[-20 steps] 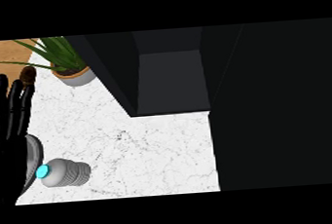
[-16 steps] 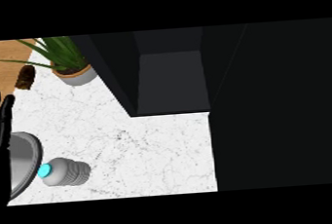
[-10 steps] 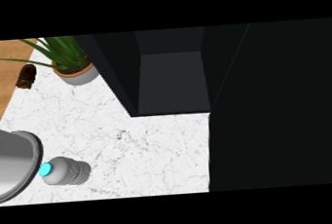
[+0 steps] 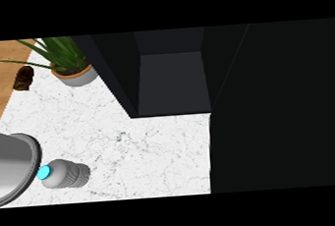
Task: Pick up the bottled water, place it into the cabinet and close the cabinet
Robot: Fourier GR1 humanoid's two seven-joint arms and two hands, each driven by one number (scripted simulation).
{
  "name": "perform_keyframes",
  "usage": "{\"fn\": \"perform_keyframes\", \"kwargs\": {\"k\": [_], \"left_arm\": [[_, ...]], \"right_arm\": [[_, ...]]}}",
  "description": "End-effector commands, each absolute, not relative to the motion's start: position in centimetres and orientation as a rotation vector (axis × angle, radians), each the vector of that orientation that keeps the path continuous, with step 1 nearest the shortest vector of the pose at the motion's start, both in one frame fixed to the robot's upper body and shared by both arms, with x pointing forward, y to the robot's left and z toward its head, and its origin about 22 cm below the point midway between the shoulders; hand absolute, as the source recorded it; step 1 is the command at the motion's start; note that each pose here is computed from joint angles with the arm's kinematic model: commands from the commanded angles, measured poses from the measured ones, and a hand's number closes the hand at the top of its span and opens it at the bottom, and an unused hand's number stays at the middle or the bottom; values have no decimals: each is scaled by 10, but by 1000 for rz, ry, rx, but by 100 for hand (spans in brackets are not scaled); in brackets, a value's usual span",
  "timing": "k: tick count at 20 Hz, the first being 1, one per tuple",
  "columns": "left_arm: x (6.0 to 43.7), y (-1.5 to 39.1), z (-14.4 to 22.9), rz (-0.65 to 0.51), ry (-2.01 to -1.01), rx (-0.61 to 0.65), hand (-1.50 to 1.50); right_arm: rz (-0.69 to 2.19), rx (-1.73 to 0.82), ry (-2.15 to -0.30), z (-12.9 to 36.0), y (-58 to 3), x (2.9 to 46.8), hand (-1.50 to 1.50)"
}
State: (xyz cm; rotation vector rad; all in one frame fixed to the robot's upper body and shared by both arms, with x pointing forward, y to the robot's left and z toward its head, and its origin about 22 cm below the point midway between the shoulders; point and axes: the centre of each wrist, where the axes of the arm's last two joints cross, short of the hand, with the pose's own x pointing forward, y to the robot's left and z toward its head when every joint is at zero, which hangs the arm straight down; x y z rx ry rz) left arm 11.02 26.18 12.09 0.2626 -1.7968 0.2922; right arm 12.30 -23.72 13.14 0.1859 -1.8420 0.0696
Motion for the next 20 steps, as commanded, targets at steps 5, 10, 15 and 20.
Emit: {"fn": "perform_keyframes", "kwargs": {"k": [5, 10, 15, 20], "left_arm": [[83, 247, 117, 303, -1737, 306, -150], [92, 259, 90, 324, -1712, 362, -150], [95, 269, 72, 362, -1693, 448, -150], [107, 287, 27, 390, -1640, 458, -150]], "right_arm": [[70, 196, -1831, 147, -234, 85, -150], [44, 199, -1833, 152, -234, 77, -150], [73, 182, -1831, 146, -246, 65, -150], [86, 185, -1839, 136, -242, 61, -150]]}}
